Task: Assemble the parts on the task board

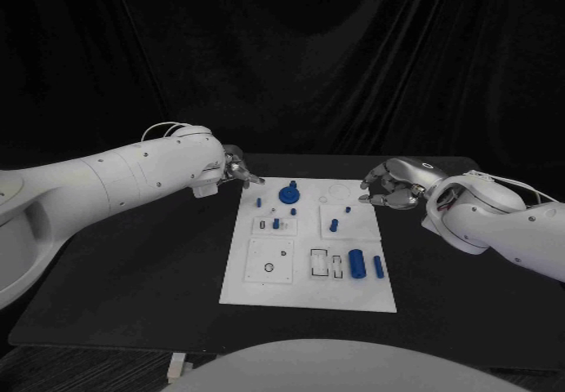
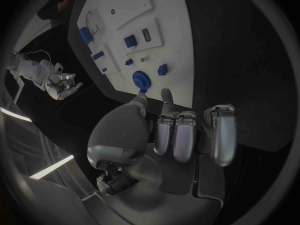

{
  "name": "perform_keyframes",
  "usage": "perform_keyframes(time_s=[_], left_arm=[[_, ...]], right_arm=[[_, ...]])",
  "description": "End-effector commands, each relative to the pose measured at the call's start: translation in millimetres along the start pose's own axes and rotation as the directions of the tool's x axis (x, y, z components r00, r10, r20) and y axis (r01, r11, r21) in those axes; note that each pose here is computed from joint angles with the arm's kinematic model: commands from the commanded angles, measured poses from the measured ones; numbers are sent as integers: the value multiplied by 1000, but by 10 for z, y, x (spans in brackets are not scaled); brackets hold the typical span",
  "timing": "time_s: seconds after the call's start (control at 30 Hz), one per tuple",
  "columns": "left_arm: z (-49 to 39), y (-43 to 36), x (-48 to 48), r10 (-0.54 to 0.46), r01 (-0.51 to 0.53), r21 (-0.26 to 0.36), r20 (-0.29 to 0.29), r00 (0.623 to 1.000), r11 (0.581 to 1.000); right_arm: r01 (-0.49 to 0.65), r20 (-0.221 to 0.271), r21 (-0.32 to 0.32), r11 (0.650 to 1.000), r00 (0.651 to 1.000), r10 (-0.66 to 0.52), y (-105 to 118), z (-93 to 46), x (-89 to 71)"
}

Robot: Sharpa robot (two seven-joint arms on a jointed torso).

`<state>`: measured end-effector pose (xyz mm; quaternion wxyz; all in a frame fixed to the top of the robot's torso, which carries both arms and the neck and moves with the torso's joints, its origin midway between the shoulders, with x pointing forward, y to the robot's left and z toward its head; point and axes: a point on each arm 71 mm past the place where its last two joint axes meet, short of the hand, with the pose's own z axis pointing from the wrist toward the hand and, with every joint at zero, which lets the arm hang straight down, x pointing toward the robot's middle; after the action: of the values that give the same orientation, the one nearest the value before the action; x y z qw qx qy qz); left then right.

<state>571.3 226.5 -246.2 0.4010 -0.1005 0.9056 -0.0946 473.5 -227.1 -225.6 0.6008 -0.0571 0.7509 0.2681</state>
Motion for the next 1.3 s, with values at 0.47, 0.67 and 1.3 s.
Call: perform_keyframes(time_s=[0.47, 0.67, 1.3], left_arm=[[114, -38, 186, 24, -23, 17, -67, 997, 1000], [134, -43, 236, 27, -25, 15, -81, 996, 1000], [179, -63, 327, 32, -31, 7, -106, 994, 999]], right_arm=[[1, -4, 3, 1000, 1000, -1, 10, -1, 14], [1, -5, 2, 1000, 1000, -1, 13, 3, 15], [1, -8, 0, 1000, 1000, -1, 21, 13, 21]])
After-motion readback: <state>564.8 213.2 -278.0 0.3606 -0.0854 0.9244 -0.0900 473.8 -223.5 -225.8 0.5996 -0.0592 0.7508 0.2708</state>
